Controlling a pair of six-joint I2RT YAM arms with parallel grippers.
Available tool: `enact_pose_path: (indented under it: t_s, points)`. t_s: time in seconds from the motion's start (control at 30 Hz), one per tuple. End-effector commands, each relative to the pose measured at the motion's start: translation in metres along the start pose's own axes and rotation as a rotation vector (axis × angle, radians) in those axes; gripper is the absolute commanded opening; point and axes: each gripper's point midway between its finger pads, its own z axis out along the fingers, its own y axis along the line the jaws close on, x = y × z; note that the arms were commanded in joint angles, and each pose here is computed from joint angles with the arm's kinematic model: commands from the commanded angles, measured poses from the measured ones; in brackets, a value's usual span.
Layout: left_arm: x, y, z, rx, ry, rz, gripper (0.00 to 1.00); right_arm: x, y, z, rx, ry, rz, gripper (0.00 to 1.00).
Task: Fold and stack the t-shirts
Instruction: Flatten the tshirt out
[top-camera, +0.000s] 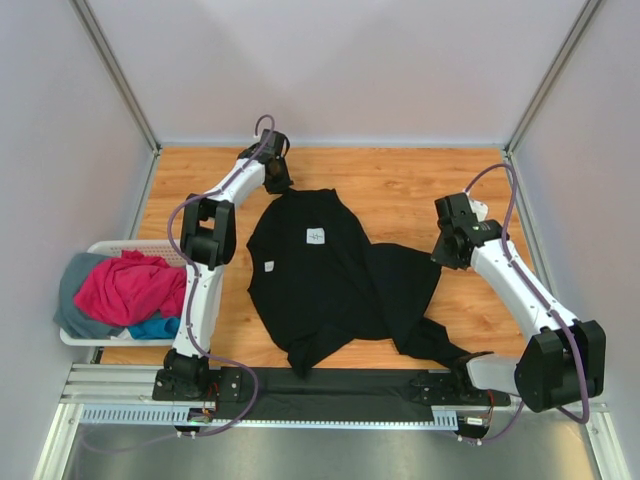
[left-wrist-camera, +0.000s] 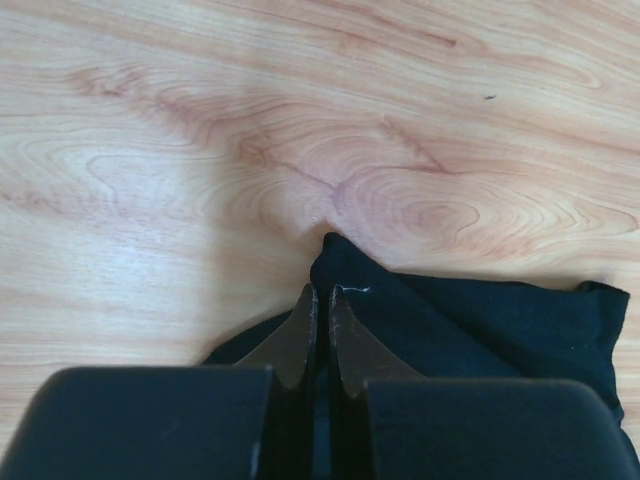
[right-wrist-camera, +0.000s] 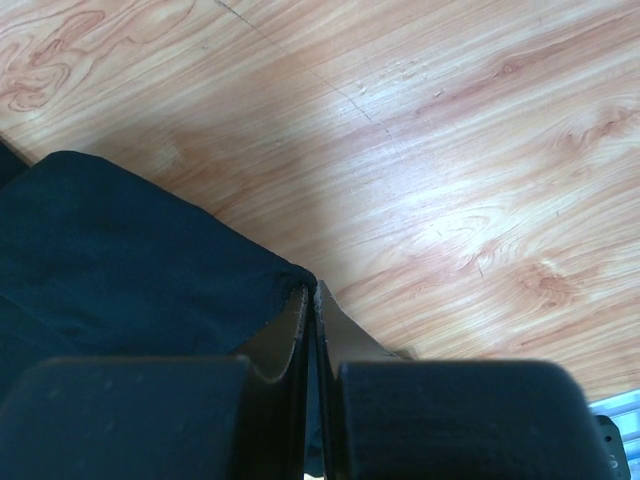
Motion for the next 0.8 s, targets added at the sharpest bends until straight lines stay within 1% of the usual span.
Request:
enact_pose_path:
  t_s: [0.0,0.03,0.1,0.13,0.2,0.23,0.27,0.3,0.33,0.37,0.4,0.43,0.5,0.53,0.6,0.63,0.67,0.7,0.73,0.77]
  points:
    - [-0.034,-0.025,-0.029,0.096,-0.085,0.041,0.00,-0.021,0.003,-0.008,-0.020,-0.055,0.003,0.01]
    - [-0.044,-0.031,-0.046,0.117,-0.118,0.056,0.00,-0.027,0.003,-0.009,-0.023,-0.068,0.015,0.00]
    - [-0.053,-0.036,-0.068,0.143,-0.150,0.102,0.00,-0.034,0.003,-0.009,-0.026,-0.077,0.035,0.00]
    - [-0.061,-0.040,-0.091,0.167,-0.194,0.117,0.00,-0.040,0.004,-0.009,-0.041,-0.076,0.058,0.01]
    - [-0.064,-0.046,-0.117,0.220,-0.234,0.171,0.00,-0.047,0.006,-0.006,-0.064,-0.075,0.080,0.00]
    - [-0.064,-0.050,-0.140,0.262,-0.276,0.193,0.00,-0.054,0.007,-0.001,-0.075,-0.084,0.097,0.00]
    - [-0.057,-0.059,-0.153,0.331,-0.275,0.233,0.00,-0.057,0.006,0.002,-0.071,-0.088,0.102,0.00]
    - [-0.060,-0.067,-0.166,0.390,-0.330,0.298,0.00,-0.061,0.004,0.005,-0.068,-0.094,0.108,0.01]
    - [-0.038,-0.063,-0.177,0.432,-0.314,0.337,0.00,-0.069,0.001,0.012,-0.059,-0.103,0.123,0.01]
    - [-0.024,-0.070,-0.185,0.495,-0.310,0.374,0.00,-0.078,0.000,0.012,-0.058,-0.119,0.135,0.01]
    - [-0.022,-0.073,-0.205,0.522,-0.356,0.396,0.00,-0.087,-0.006,0.016,-0.043,-0.130,0.159,0.00]
    - [0.007,-0.064,-0.193,0.513,-0.297,0.410,0.00,-0.092,-0.008,0.025,-0.034,-0.125,0.176,0.00]
    - [0.031,-0.060,-0.195,0.509,-0.261,0.419,0.00,-0.111,-0.010,0.029,-0.053,-0.133,0.238,0.00]
    - [0.059,-0.059,-0.195,0.514,-0.216,0.438,0.00,-0.118,-0.010,0.039,-0.088,-0.111,0.273,0.00]
    - [0.087,-0.058,-0.198,0.520,-0.181,0.462,0.00,-0.131,-0.006,0.042,-0.118,-0.118,0.273,0.01]
    - [0.116,-0.059,-0.204,0.540,-0.143,0.488,0.00,-0.133,-0.009,0.049,-0.094,-0.111,0.263,0.01]
    - [0.129,-0.059,-0.207,0.537,-0.133,0.501,0.00,-0.133,-0.011,0.052,-0.079,-0.104,0.255,0.00]
    - [0.140,-0.059,-0.218,0.543,-0.137,0.520,0.00,-0.136,-0.013,0.052,-0.062,-0.104,0.239,0.00]
    - [0.172,-0.060,-0.219,0.550,-0.088,0.561,0.00,-0.134,-0.018,0.058,-0.029,-0.099,0.233,0.00]
    - [0.182,-0.057,-0.221,0.528,-0.086,0.583,0.00,-0.135,-0.020,0.059,-0.020,-0.099,0.225,0.00]
